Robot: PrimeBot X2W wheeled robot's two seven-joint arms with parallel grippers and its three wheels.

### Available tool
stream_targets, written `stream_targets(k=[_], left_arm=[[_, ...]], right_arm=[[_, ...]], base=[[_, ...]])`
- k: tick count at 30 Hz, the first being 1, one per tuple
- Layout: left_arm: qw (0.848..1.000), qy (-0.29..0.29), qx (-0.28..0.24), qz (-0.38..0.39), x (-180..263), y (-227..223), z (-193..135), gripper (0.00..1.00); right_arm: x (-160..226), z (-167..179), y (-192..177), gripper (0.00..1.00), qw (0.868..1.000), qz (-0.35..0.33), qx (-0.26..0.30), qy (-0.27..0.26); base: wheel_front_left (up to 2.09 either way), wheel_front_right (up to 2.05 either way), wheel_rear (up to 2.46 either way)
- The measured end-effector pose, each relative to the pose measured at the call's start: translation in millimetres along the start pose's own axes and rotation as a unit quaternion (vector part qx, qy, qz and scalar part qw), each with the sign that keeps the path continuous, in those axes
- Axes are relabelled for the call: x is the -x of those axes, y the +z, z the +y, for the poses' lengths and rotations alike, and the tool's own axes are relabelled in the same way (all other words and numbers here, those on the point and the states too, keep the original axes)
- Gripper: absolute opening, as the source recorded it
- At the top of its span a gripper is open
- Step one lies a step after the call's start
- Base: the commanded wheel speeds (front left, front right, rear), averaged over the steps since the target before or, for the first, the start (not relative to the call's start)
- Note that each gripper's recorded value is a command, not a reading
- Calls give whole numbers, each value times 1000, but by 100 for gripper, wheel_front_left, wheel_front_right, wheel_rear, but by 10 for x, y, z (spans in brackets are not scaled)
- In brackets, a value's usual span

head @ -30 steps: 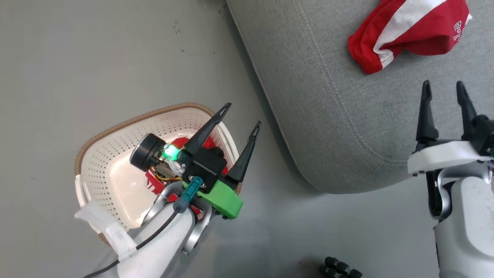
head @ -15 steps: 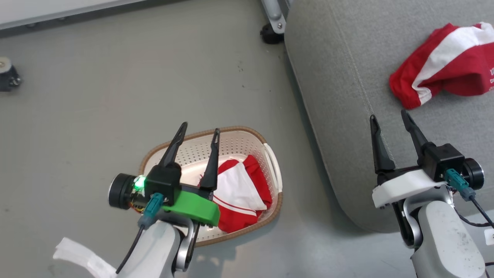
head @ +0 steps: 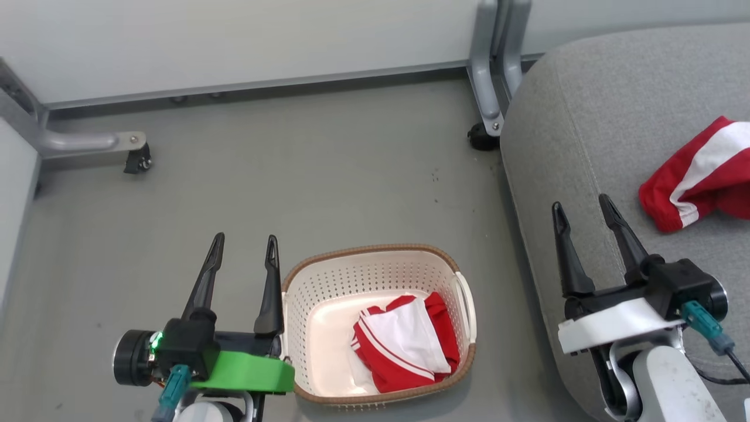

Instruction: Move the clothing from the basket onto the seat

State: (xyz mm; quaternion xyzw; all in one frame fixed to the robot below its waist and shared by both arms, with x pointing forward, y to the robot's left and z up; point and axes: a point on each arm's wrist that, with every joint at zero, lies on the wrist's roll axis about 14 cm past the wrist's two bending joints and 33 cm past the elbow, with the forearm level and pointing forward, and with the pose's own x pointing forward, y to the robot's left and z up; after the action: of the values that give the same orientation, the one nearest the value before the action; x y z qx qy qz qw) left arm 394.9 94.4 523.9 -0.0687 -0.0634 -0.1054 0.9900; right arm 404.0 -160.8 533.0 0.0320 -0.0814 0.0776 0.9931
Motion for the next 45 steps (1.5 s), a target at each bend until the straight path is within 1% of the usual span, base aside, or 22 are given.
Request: stream_targets(k=[2,8,11,15,30,45], left_arm=[[1000,6,-5,-18,89,130,35,100],[999,17,-17,-42,348,327,94,100],[999,24,-16,-38,442,316,116,100],[999,25,-9,-30,499,264,96,100],[999,19,-14,-32,530,285,95,100],[999,17,-13,-23,556,227,79,100]], right_arm=[[76,74,51,100,1000,-7,-7,6],[372,246,-35,100,1000,13,-15,23],[466,299,-46,100,999,17,-17,28],[561,280,-46,100,999,19,-18,22],[662,300,60,100,1000,4,-13,23],[696,296,46,100,1000,7,-10,24]], base=[[0,0,0],[0,0,0],[0,0,0],[0,0,0],[0,0,0],[0,0,0]])
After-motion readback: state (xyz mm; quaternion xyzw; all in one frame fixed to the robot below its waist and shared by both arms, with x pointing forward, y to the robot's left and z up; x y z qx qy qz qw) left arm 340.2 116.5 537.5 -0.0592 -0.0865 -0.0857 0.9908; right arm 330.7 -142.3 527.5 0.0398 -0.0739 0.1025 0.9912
